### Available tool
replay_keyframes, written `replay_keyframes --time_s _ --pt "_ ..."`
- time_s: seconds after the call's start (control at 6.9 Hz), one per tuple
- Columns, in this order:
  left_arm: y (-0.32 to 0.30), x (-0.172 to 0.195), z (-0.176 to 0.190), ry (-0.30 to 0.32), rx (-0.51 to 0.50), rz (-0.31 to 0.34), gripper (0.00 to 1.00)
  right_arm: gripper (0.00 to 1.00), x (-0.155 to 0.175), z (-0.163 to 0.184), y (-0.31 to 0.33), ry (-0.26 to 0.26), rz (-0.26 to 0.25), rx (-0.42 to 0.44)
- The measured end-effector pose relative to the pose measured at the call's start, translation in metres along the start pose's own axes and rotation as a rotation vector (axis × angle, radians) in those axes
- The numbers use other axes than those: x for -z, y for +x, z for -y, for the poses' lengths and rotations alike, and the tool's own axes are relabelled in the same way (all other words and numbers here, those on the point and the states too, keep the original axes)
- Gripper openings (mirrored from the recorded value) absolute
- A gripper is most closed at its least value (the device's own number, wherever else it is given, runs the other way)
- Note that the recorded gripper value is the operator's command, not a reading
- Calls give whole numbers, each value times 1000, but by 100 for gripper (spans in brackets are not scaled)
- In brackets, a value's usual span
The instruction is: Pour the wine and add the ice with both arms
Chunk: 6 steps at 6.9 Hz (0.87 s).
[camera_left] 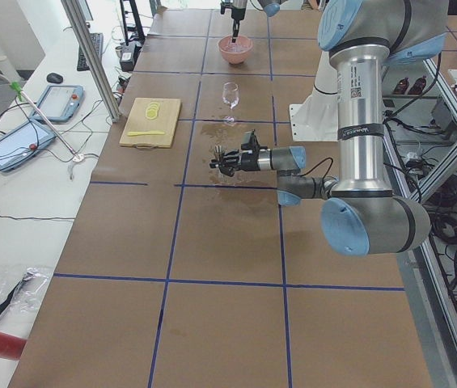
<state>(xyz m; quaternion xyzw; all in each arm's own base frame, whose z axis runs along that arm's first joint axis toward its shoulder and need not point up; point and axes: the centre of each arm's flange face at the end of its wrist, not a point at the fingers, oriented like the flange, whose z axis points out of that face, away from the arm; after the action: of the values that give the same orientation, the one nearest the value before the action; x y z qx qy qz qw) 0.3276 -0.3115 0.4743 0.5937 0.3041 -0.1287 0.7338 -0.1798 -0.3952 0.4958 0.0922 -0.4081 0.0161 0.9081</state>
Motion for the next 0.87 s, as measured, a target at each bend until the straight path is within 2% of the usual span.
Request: replay_keyframes --time_s 0.29,0.58,0.87 --pt "2 -2 -13 -15 58 2 0 0 24 7 -3 42 21 -6" --pt "16 -9 -41 -35 126 1 0 0 42 10 -9 65 48 -6" --pt "24 -3 -63 -14 156 19 0 0 59 15 -11 78 82 -16"
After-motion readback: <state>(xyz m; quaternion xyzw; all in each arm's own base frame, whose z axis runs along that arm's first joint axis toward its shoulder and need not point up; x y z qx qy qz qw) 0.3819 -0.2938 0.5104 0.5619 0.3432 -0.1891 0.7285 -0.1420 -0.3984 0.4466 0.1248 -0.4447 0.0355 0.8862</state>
